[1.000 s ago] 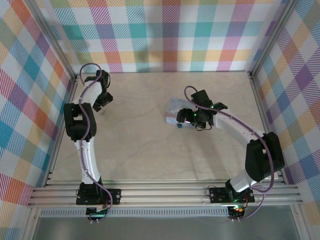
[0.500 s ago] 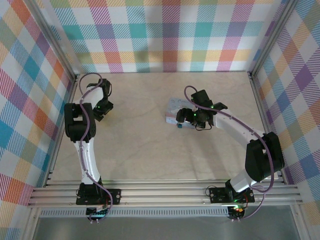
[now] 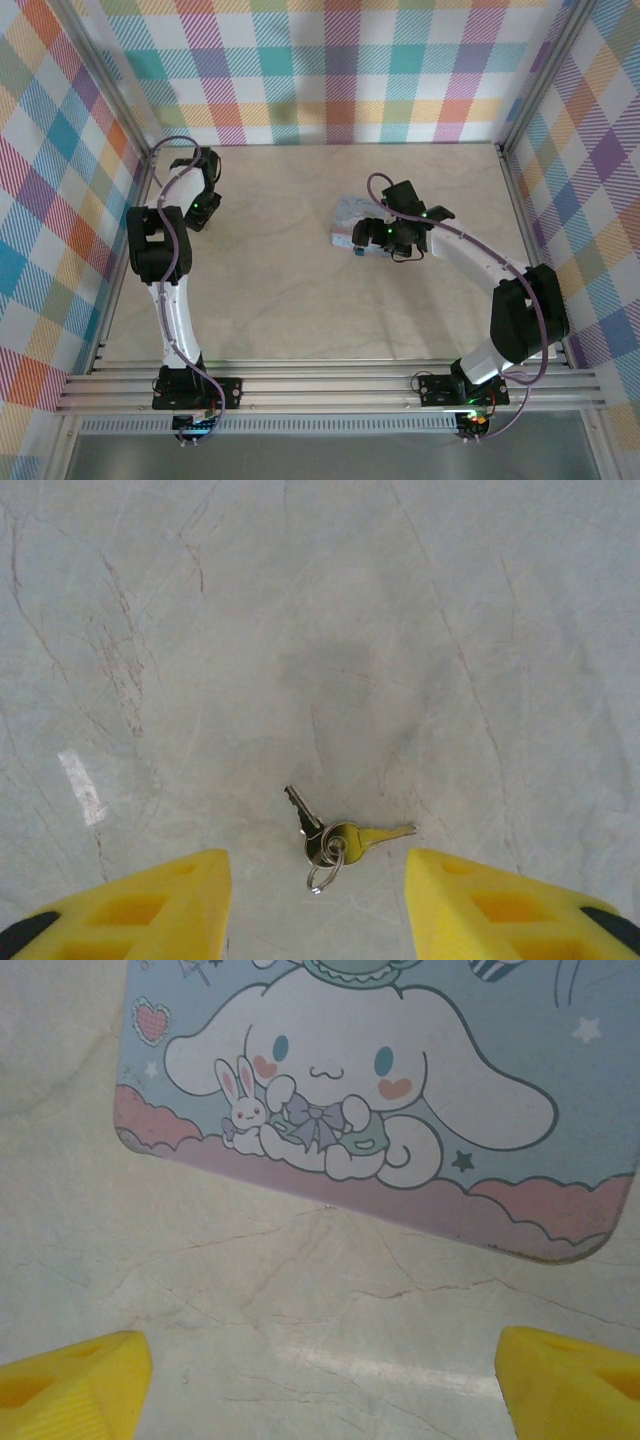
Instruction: Unlock a padlock with a key
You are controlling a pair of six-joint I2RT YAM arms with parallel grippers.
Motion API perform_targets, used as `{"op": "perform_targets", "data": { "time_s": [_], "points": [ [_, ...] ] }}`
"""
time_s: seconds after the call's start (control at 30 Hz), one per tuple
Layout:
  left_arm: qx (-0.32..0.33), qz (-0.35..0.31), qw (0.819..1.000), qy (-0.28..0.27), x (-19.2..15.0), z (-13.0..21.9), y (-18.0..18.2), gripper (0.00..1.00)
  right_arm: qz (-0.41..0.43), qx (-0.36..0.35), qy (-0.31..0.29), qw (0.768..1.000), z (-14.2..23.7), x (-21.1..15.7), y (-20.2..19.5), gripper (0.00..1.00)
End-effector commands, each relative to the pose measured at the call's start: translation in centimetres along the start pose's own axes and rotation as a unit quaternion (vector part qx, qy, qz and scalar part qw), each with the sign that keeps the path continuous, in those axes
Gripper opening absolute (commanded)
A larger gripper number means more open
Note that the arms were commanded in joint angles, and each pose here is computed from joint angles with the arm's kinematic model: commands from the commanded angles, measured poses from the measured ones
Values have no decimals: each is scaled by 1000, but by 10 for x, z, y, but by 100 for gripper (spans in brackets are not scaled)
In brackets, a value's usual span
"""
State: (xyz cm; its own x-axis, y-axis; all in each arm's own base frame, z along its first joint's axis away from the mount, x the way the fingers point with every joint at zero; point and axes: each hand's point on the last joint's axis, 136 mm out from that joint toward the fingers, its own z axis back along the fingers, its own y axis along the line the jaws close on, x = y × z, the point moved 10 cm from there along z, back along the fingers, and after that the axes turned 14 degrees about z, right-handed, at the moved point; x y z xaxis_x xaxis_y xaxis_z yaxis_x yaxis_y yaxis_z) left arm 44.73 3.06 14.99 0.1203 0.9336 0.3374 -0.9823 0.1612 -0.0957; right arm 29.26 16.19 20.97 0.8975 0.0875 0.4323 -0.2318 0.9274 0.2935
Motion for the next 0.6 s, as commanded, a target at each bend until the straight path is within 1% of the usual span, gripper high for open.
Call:
{"op": "perform_targets", "data": {
  "time_s": [0.0, 0.1, 0.2, 0.3, 0.43, 0.5, 0.57],
  "points": [
    [17, -13, 1000, 16, -1, -2, -3, 46, 17, -8, -14, 1000, 9, -3, -1, 89],
    [21, -20, 999, 27, -3, -2, -5, 47, 22, -9, -13, 1000, 10, -5, -2, 89],
    [41, -2, 999, 20, -8, -1, -2, 49, 26, -13, -12, 1000, 12, -7, -3, 90],
    [61, 29, 998, 16, -15, -4, 2, 50, 29, -17, -16, 999, 16, -10, -4, 90],
    [63, 99, 993, 16, -26, -16, 13, 50, 32, -24, -26, 999, 22, -16, -7, 91],
    [59, 118, 991, 23, -30, -23, 14, 49, 33, -24, -29, 999, 25, -20, -8, 91],
    [62, 120, 990, 26, -32, -28, 12, 49, 34, -23, -32, 999, 27, -24, -9, 91]
  ]
}}
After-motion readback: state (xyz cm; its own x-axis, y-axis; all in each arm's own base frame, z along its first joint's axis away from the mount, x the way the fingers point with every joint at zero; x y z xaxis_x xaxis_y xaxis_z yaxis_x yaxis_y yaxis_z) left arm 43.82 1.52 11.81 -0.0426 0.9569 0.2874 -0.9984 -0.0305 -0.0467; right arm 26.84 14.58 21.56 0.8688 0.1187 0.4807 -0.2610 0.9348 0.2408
